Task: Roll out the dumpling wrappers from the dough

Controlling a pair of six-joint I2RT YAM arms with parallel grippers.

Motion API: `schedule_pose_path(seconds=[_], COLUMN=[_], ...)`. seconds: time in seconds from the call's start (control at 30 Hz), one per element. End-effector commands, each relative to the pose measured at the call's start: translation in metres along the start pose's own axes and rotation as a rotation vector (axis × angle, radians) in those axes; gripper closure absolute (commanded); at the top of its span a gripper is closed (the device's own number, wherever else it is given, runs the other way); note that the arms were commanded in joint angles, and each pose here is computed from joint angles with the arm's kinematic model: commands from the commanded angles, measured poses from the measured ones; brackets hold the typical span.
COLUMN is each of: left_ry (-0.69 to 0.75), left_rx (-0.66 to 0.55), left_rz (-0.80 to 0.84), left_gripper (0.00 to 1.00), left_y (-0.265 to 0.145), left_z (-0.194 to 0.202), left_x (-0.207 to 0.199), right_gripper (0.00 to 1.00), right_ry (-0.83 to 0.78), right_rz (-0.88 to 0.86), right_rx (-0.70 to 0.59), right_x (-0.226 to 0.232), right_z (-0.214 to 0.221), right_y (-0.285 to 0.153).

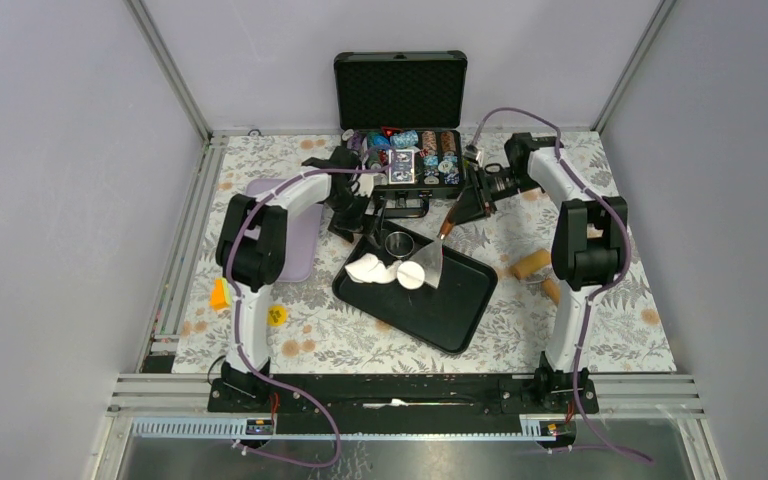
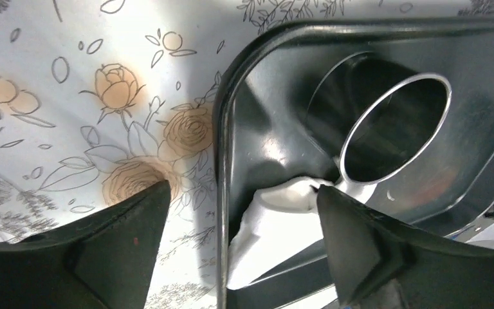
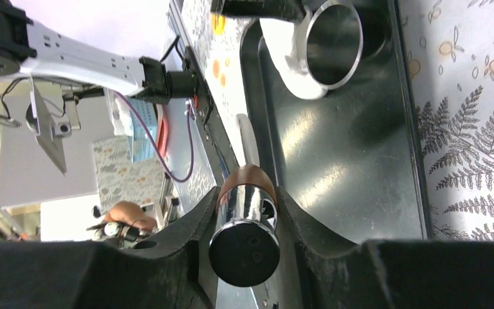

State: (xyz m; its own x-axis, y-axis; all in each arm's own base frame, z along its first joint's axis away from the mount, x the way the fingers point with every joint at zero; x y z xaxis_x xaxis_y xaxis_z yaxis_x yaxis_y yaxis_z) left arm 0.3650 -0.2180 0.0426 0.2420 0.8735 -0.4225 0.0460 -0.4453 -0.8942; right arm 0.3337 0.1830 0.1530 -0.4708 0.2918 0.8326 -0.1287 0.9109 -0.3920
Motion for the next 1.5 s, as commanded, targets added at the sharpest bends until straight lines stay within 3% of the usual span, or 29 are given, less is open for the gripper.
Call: schedule_pose_path(seconds=[0.0,0.27,0.37,0.5,0.67,0.77,1.0,1.27,1.47], left_ry=[0.038,0.080,0.061,-0.081,-0.282,-0.355,-0.380,-0.498,-0.531], left_rx=[-0.111,-0.339,-0.455,-0.536,-0.528,-0.485,-0.480,-0.474,-0.510], left_rz=[0.075,0.172,0.166,0.086,-0.067,-0.114,-0.170,-0.278,-0.195], left_gripper=[0.03,0.01,0.01,0.01,0.01,0.01,0.01,0.01,0.01], left_y=[-0.039,-0.148,-0.198,-0.241,-0.239,-0.224,-0.219,-0.211,-0.212], left_z=[-0.015,-0.038,-0.043,-0.030,0.019,0.051,0.072,0.074,0.074], left_x=[-0.013,-0.005,0.019,0.079,0.164,0.192,0.211,0.245,0.248], right_gripper=[1.00,1.00,1.00,1.00,1.00,1.00,1.00,1.00,1.00], right_ry=[-0.075,-0.117,-0.135,-0.191,-0.233,-0.249,-0.252,-0.262,-0.263], right_rz=[0.023,0.025,0.035,0.061,0.030,0.015,-0.099,-0.122,-0.164], right_rx=[-0.109,-0.116,-0.128,-0.172,-0.217,-0.264,-0.301,-0.250,-0.230], right_x=[0.053,0.092,0.105,0.119,0.125,0.116,0.125,0.119,0.112], right_z=[-0.041,-0.077,-0.095,-0.136,-0.173,-0.194,-0.211,-0.185,-0.167], right_y=[-0.015,0.010,0.029,0.057,0.109,0.140,0.198,0.280,0.326])
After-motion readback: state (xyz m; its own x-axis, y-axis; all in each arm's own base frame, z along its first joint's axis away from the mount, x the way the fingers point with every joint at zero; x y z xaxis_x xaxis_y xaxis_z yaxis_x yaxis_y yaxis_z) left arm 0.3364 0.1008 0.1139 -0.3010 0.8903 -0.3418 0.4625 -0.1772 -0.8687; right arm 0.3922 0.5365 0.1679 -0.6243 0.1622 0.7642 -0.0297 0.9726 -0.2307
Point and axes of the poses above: each gripper's point midway between its finger pads, its own y axis out along the fingers, its own x axis along the line the jaws close on, z = x × y, the point moved 1 cm from there along -y, back along the fingers, and after that the axes turned 8 degrees about -y, right-handed, at the moved point
